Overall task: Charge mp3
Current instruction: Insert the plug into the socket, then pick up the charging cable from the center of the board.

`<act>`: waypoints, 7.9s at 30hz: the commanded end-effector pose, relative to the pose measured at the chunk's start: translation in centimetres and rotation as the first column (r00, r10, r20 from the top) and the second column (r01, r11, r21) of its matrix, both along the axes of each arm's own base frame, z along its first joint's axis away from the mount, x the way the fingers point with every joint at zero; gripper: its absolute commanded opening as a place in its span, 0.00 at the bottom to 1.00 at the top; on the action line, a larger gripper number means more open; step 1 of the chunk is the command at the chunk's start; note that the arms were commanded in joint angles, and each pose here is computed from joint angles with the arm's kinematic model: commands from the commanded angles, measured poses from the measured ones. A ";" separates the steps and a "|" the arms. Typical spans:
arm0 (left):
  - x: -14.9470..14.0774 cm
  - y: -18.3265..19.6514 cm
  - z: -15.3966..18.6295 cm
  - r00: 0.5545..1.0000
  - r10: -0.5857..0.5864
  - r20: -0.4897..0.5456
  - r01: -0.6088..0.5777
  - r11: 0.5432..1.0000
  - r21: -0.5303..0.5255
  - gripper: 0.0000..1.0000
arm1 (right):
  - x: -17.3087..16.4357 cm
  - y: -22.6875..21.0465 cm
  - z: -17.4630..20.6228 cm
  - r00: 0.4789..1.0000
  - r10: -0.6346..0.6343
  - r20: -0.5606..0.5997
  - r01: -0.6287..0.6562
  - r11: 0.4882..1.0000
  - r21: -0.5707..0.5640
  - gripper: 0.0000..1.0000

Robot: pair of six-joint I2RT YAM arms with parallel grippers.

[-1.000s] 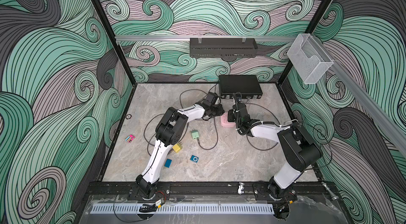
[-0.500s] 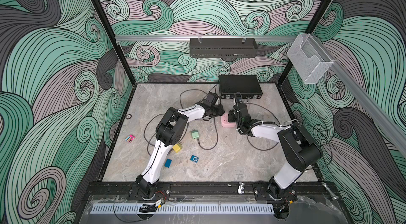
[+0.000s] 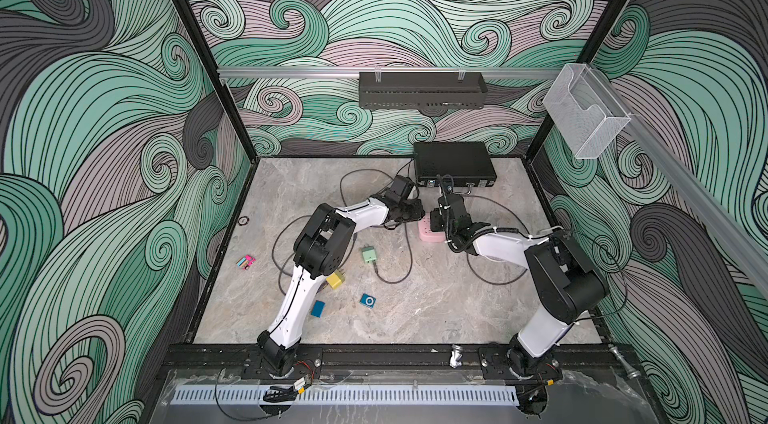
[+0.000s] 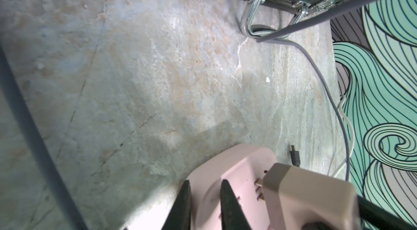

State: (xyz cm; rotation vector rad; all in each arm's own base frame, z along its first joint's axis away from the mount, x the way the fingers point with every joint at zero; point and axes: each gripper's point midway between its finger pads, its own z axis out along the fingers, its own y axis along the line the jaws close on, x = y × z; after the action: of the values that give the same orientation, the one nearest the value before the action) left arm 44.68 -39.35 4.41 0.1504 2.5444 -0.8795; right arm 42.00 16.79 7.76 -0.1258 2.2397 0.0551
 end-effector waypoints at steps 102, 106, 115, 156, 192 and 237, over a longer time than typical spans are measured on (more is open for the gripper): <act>-14.6 14.4 13.4 0.993 0.114 0.036 -0.119 0.961 0.249 0.54 | -7.0 -1.9 1.7 0.906 0.142 -0.398 -0.055 0.973 0.223 0.00; -15.0 13.8 17.4 0.994 0.022 0.105 -0.035 0.991 0.125 0.55 | -11.4 1.8 6.3 0.859 0.399 -0.319 -0.285 0.893 0.349 0.00; -17.8 11.2 22.9 0.964 -0.182 0.196 0.208 0.971 -0.121 0.55 | -21.0 6.3 13.8 0.656 0.753 -0.043 -0.635 0.582 0.508 0.00; -24.6 10.3 26.8 0.868 -0.357 0.345 0.474 0.804 -0.360 0.56 | -27.1 8.9 20.6 0.403 0.904 0.144 -0.713 0.211 0.669 0.00; -29.2 11.3 31.6 0.790 -0.425 0.442 0.601 0.679 -0.422 0.62 | -31.7 8.7 23.7 0.168 0.949 0.269 -0.705 -0.075 0.705 0.02; -21.5 8.0 23.9 0.969 -0.145 -0.199 0.067 0.934 -0.351 0.43 | -21.4 7.0 17.5 0.601 0.799 0.002 -0.708 0.534 -0.462 0.00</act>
State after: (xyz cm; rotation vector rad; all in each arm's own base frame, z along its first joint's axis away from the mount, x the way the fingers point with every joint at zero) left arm 23.49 -31.43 28.07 0.0928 2.5356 -1.4527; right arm 19.25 24.71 24.19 -1.3207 1.8185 0.1946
